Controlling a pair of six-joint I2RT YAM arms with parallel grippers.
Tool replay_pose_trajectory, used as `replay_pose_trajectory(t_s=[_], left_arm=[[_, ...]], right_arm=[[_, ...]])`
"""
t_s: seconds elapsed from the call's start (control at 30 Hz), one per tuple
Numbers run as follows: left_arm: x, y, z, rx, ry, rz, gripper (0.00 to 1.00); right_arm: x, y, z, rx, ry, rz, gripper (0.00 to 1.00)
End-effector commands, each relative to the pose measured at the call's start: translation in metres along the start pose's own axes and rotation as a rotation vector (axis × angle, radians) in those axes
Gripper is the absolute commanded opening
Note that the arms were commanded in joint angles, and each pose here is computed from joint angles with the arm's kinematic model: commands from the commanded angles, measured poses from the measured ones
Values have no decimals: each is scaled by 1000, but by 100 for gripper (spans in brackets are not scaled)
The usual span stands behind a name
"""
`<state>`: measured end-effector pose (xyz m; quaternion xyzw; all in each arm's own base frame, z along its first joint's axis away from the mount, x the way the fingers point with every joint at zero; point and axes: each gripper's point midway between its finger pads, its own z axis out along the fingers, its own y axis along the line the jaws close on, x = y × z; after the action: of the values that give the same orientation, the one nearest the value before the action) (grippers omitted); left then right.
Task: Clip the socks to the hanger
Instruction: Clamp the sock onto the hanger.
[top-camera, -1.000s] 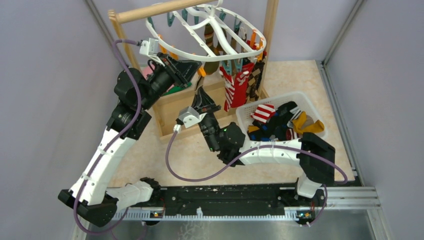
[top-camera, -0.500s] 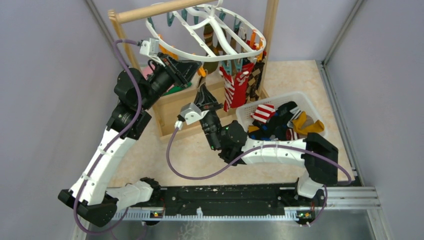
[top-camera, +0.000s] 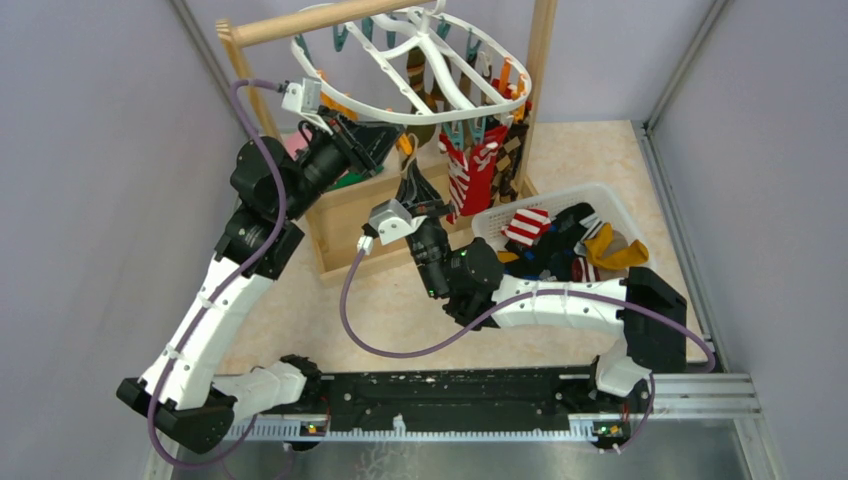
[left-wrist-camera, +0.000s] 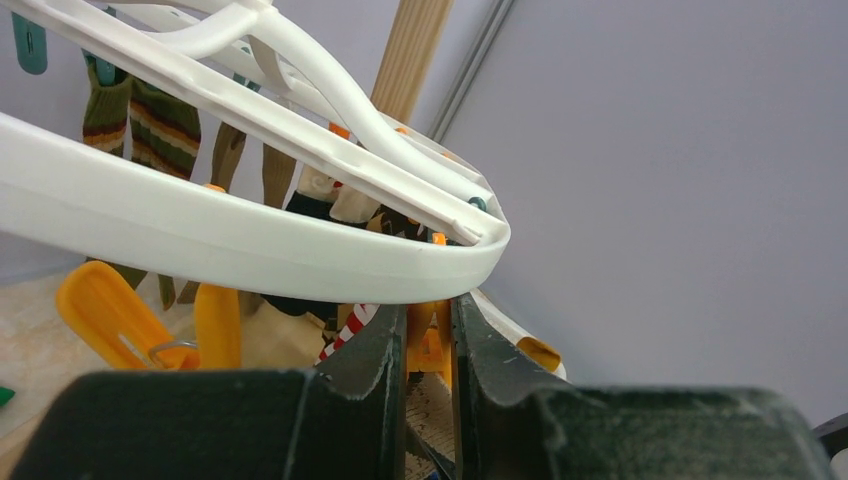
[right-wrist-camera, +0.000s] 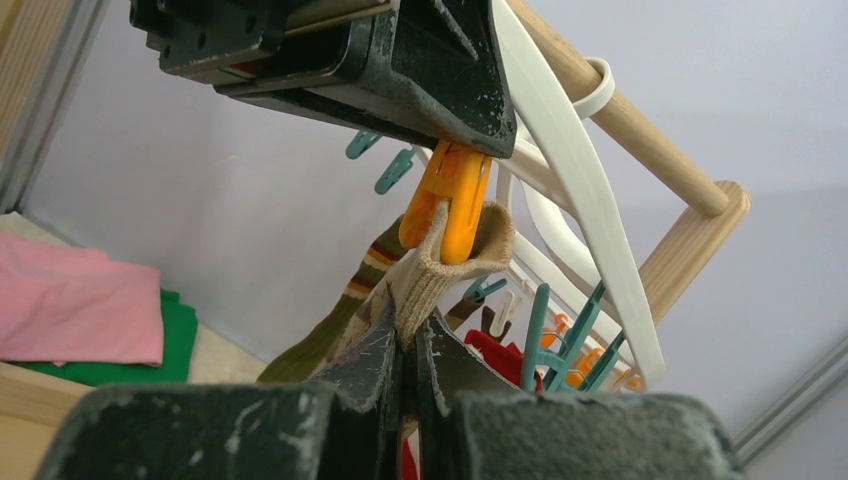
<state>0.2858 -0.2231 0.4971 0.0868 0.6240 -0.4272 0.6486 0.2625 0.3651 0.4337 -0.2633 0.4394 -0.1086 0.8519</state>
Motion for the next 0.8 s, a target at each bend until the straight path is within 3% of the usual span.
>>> replay_pose_trajectory(t_s=[0.0, 0.43, 0.77], left_arm=[[-5, -7, 0, 39, -28, 29, 6], [-2, -8, 1, 60, -28, 50, 8], [-8, -13, -4, 70, -47, 39, 40]], right_arm=[[-9, -28, 7, 72, -12, 49, 0], [-15, -33, 11, 103, -23, 78, 0], [-13, -31, 10, 98, -16, 81, 0]])
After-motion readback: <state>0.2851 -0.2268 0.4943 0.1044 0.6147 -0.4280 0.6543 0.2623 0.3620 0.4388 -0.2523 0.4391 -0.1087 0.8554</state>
